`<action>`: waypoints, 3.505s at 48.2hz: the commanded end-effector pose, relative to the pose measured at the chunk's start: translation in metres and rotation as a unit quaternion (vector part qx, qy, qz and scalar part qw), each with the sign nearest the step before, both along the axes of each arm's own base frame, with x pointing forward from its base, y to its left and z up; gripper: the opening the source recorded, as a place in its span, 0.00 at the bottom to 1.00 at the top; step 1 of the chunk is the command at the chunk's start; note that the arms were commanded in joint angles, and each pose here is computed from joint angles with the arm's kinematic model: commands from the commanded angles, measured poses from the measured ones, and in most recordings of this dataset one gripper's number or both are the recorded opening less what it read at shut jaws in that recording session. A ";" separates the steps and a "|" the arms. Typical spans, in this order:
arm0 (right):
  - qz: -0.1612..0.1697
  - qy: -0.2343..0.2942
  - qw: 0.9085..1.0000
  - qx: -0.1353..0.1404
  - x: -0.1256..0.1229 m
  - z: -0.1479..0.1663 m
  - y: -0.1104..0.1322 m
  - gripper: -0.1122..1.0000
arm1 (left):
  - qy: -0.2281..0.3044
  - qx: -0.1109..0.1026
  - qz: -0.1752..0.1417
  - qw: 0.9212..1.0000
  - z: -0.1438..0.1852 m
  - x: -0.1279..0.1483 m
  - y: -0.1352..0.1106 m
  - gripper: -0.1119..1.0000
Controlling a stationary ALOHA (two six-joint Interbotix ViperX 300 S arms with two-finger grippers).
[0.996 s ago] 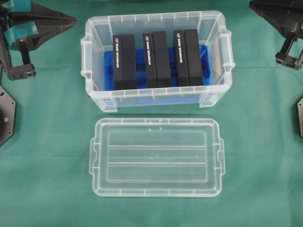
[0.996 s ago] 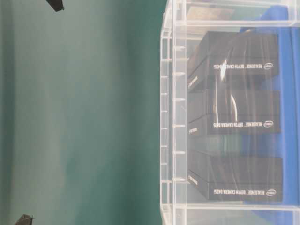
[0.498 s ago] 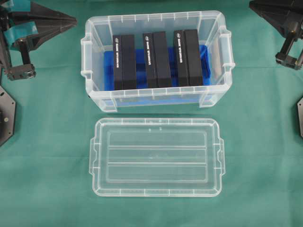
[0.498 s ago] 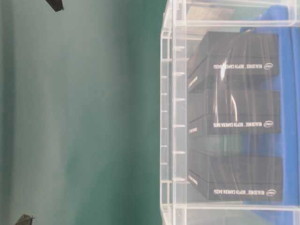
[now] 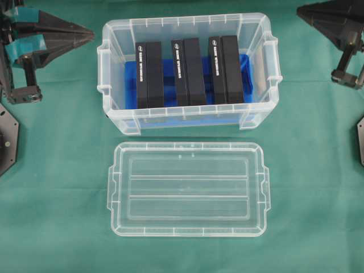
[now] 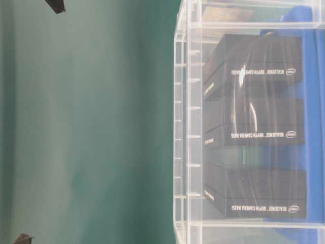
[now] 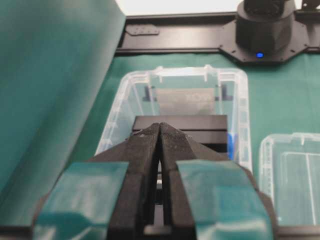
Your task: Clamp the lid of the box with both arms, then lift and open it.
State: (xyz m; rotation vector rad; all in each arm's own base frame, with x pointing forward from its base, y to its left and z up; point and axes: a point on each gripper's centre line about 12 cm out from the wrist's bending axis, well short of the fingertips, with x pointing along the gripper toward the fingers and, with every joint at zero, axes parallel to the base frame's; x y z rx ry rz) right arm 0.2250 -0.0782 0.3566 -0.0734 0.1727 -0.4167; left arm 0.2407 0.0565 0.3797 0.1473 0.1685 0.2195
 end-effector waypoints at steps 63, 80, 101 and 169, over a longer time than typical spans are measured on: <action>0.021 -0.008 1.000 0.001 0.003 0.005 0.009 0.10 | -0.011 -0.001 -0.015 1.000 0.007 0.001 -0.007 0.11; 0.020 -0.009 1.000 0.001 0.003 0.006 0.009 0.10 | -0.010 -0.002 -0.015 1.000 0.006 0.001 -0.007 0.11; 0.022 -0.009 1.000 0.001 0.003 0.005 0.010 0.10 | -0.010 -0.001 -0.015 1.000 0.006 0.001 -0.007 0.11; 0.050 -0.004 0.999 0.007 0.007 0.001 0.023 0.10 | -0.012 -0.003 -0.043 0.999 0.003 -0.002 -0.022 0.11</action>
